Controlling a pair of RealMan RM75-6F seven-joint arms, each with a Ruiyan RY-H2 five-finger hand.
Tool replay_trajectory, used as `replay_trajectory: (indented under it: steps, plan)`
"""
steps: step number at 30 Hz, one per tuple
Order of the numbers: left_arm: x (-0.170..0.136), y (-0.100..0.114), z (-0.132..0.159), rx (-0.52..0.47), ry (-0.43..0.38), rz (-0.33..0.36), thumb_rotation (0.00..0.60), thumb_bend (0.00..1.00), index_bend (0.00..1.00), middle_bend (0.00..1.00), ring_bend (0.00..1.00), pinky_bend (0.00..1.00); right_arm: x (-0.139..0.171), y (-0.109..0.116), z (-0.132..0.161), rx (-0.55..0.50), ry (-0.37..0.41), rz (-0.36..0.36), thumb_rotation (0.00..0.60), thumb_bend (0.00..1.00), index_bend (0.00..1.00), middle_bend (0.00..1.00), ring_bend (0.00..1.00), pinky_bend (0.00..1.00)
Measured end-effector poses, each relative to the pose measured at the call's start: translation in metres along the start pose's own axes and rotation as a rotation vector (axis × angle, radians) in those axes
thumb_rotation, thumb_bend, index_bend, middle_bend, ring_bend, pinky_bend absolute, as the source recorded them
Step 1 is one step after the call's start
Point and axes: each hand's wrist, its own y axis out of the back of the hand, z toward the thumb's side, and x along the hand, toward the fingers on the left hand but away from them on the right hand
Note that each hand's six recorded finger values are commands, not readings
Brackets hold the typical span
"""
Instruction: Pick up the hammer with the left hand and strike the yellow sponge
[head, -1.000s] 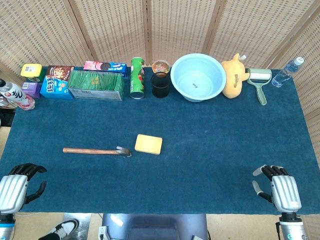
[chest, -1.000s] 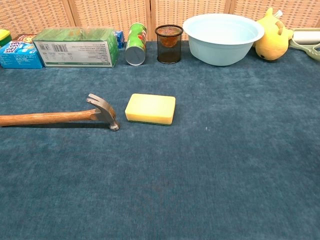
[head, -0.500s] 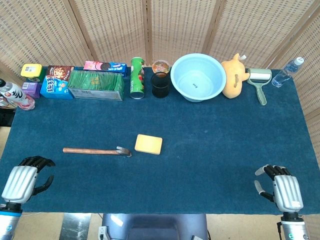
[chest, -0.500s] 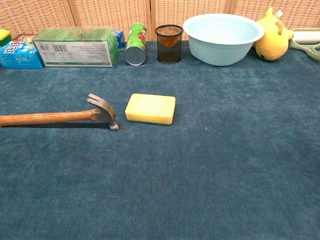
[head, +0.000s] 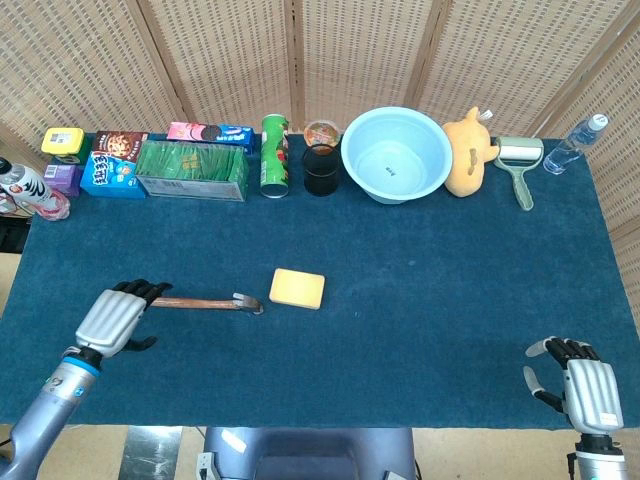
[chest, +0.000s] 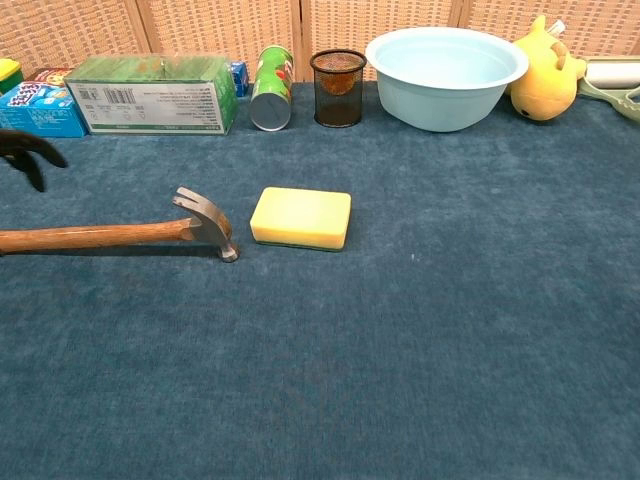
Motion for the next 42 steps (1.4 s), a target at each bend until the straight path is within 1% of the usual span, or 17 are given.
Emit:
replay_trajectory:
  steps: [4, 7, 10, 14, 21, 29, 31, 34, 37, 39, 42]
  plan:
    - [0.024, -0.006, 0.012, 0.010, -0.018, -0.001, 0.600, 0.22, 0.17, 0.29, 0.20, 0.26, 0.001, 0.002, -0.003, 0.005, -0.009, -0.003, 0.600, 0.37, 0.49, 0.48, 0.43, 0.34]
    - [0.037, -0.012, 0.019, 0.016, -0.023, 0.001, 0.600, 0.23, 0.16, 0.29, 0.20, 0.28, 0.001, 0.003, -0.004, 0.004, -0.013, -0.008, 0.600, 0.37, 0.49, 0.48, 0.43, 0.34]
    - [0.049, -0.019, 0.029, 0.000, -0.028, 0.001, 0.600, 0.25, 0.18, 0.29, 0.21, 0.30, 0.002, 0.004, -0.005, 0.006, -0.015, -0.009, 0.600, 0.37, 0.49, 0.48, 0.43, 0.34]
    - [0.064, -0.027, 0.040, -0.012, -0.037, 0.003, 0.600, 0.31, 0.23, 0.29, 0.25, 0.32, 0.002, 0.005, -0.006, 0.008, -0.016, -0.014, 0.600, 0.37, 0.49, 0.48, 0.43, 0.34]
    - [0.079, -0.033, 0.054, -0.034, -0.055, 0.001, 0.600, 0.33, 0.26, 0.30, 0.27, 0.34, 0.005, 0.008, -0.008, 0.010, -0.022, -0.021, 0.600, 0.37, 0.49, 0.48, 0.43, 0.34]
    - [0.089, -0.041, 0.064, -0.018, -0.070, -0.015, 0.600, 0.35, 0.30, 0.34, 0.30, 0.37, 0.008, 0.013, -0.011, 0.013, -0.041, -0.031, 0.600, 0.37, 0.49, 0.48, 0.43, 0.34]
    - [0.091, -0.043, 0.065, -0.015, -0.071, -0.018, 0.600, 0.38, 0.32, 0.35, 0.32, 0.38, 0.009, 0.014, -0.012, 0.015, -0.047, -0.033, 0.600, 0.37, 0.49, 0.48, 0.43, 0.34]
    - [0.095, -0.047, 0.065, -0.012, -0.069, -0.023, 0.600, 0.44, 0.35, 0.39, 0.36, 0.41, 0.009, 0.014, -0.013, 0.012, -0.049, -0.032, 0.600, 0.37, 0.49, 0.48, 0.43, 0.34]
    - [0.099, -0.049, 0.065, -0.011, -0.067, -0.029, 0.600, 0.53, 0.39, 0.44, 0.41, 0.46, 0.010, 0.014, -0.013, 0.006, -0.054, -0.029, 0.600, 0.37, 0.49, 0.48, 0.43, 0.34]
    - [0.099, -0.052, 0.066, -0.006, -0.074, -0.041, 0.600, 0.61, 0.44, 0.47, 0.44, 0.49, 0.011, 0.014, -0.014, -0.002, -0.060, -0.024, 0.600, 0.37, 0.49, 0.48, 0.43, 0.34]
    - [0.097, -0.053, 0.071, -0.010, -0.092, -0.055, 0.600, 0.64, 0.50, 0.53, 0.50, 0.55, 0.014, 0.015, -0.015, -0.013, -0.073, -0.022, 0.600, 0.37, 0.49, 0.48, 0.43, 0.34]
